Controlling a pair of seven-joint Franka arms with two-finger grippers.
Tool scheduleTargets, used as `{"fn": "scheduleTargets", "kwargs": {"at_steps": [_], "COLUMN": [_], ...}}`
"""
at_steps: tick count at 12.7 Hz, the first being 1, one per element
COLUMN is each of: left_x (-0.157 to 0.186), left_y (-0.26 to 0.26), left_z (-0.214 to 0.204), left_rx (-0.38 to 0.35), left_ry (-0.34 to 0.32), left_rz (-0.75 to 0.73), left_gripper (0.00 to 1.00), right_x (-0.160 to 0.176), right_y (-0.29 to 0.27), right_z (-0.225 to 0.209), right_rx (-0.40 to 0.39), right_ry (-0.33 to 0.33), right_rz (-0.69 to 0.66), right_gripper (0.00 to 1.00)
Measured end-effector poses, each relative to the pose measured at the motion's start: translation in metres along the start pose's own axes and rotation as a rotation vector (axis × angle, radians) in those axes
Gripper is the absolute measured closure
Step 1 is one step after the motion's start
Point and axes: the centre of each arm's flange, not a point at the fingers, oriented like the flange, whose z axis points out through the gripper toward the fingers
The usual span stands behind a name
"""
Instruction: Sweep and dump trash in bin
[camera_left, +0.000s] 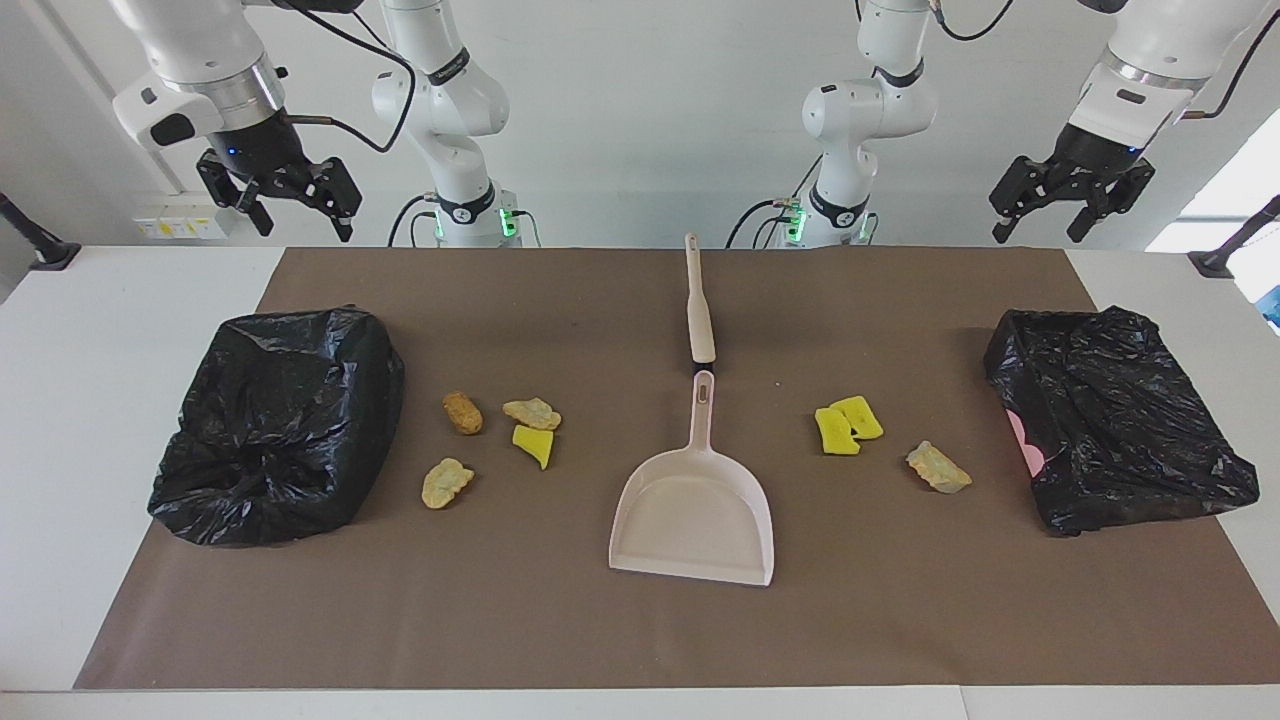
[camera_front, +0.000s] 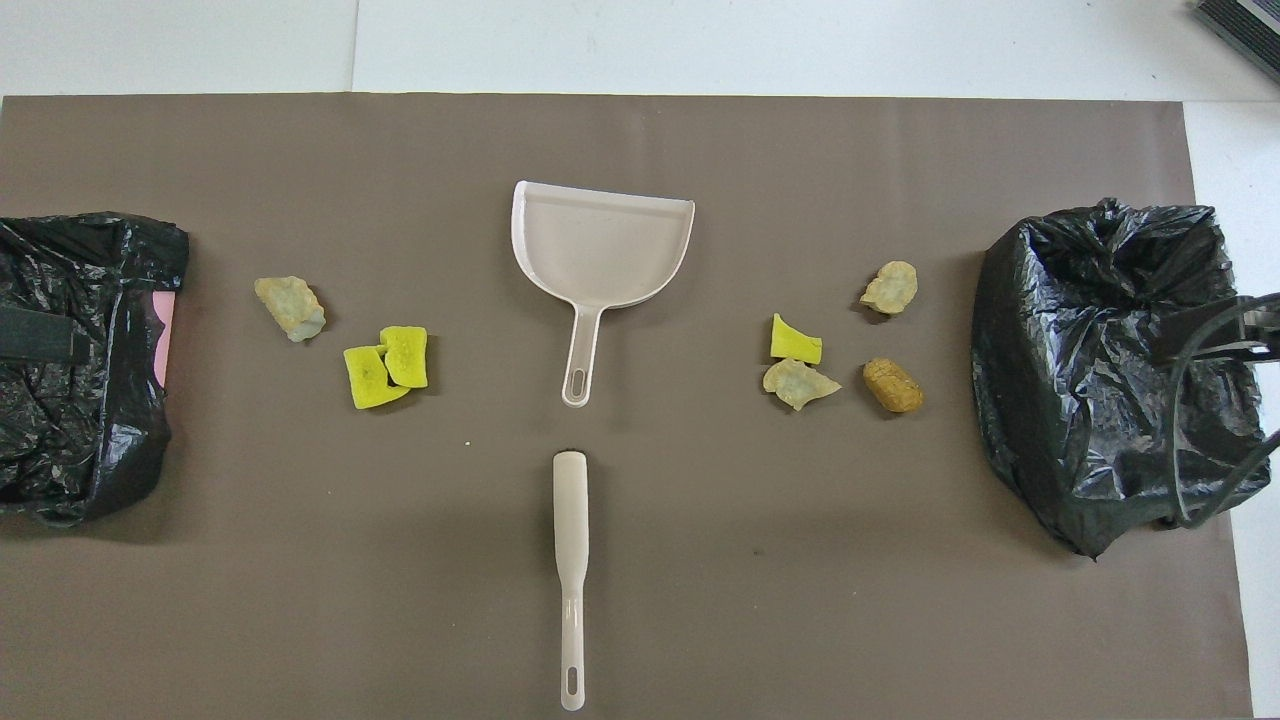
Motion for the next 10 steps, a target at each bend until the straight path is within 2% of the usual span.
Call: {"fn": "scheduleTargets", "kwargs": {"at_steps": [10], "left_x": [0.0000], "left_y": [0.0001], "left_z": [-0.0001], "left_rx": [0.000], "left_ry": [0.000], "left_rz": [0.000], "left_gripper": [0.00], "right_x": [-0.0030], "right_y": [0.0007], "right_z": [0.0010], "right_rx": [-0.001], "right_ry": [-0.020], "right_rz": [0.013], "right_gripper": [0.00]}}
